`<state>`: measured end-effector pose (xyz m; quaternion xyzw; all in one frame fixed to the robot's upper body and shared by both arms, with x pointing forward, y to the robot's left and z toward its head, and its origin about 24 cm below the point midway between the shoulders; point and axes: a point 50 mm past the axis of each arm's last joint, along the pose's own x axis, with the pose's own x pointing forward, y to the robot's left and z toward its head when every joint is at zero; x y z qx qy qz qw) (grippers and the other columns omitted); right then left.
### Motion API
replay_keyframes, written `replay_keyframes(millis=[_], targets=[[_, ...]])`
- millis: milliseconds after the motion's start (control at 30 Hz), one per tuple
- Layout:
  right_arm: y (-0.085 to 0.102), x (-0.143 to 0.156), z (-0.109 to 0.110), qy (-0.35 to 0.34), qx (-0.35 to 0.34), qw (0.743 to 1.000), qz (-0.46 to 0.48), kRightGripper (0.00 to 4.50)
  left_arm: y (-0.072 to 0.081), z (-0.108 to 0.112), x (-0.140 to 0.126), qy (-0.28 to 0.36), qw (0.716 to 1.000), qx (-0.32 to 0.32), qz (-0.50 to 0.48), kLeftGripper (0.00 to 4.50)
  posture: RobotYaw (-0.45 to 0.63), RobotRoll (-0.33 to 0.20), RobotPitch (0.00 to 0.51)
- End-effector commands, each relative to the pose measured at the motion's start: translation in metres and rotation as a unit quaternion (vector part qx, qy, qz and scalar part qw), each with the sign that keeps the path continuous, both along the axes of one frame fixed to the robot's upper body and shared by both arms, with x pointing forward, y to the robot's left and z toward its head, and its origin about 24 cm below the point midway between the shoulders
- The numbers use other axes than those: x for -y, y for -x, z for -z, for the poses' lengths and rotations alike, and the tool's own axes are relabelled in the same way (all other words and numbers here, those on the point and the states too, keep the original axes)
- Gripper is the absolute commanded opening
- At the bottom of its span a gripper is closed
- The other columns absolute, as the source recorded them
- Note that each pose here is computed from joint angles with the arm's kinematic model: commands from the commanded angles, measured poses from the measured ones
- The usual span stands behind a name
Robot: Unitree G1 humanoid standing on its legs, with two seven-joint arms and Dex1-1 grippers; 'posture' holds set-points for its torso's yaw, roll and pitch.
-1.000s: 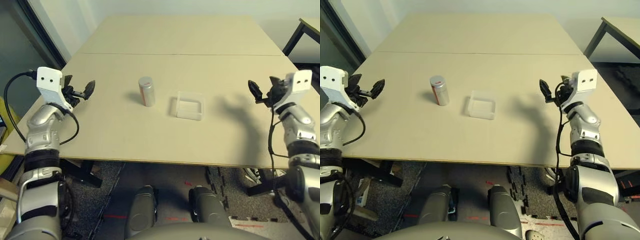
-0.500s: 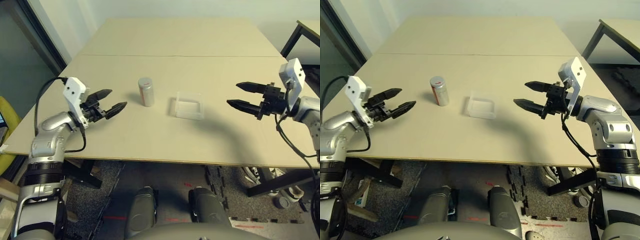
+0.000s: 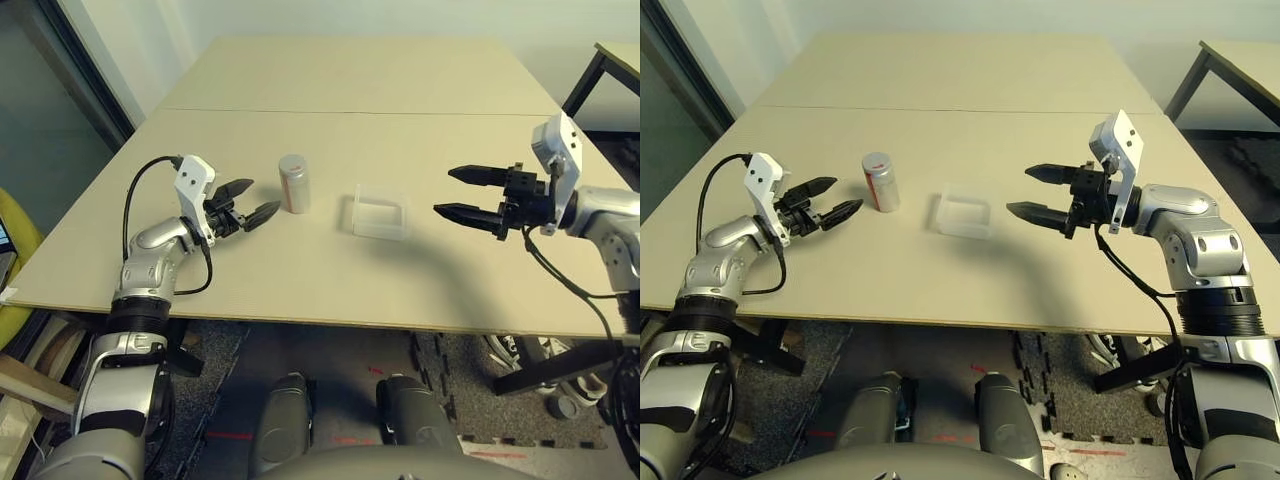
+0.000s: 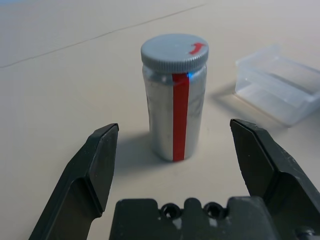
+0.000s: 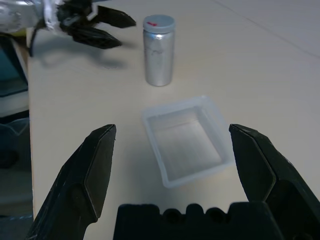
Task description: Pour the medicine from the bottle into the box.
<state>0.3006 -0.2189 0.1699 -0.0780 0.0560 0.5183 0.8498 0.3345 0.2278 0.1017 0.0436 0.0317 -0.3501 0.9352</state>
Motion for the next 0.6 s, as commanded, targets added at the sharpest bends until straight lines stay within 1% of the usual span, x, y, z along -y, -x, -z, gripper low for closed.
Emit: replay_keyframes(millis=[33,267,433,600], targets=[[0.001,-0.008,-0.005,0.005,0.006,1.0,-0.021,4.5,-0.006,0.005,0.005,0.0,1.0,-0.004,-0.002,4.48,-0.1,0.0,0.095],[0.004,-0.012,-0.004,0.003,-0.002,0.999,-0.032,4.5,-0.017,0.011,0.027,0.01,1.0,-0.012,0.018,4.48,-0.12,0.0,0.112],[0.006,-0.014,-0.003,0.002,-0.006,0.999,-0.034,4.5,-0.024,0.017,0.043,0.015,0.999,-0.019,0.023,4.48,-0.14,0.0,0.111],[0.009,-0.012,-0.001,0.003,-0.009,0.999,-0.031,4.5,-0.029,0.021,0.052,0.018,0.999,-0.021,0.017,4.48,-0.16,0.0,0.108]])
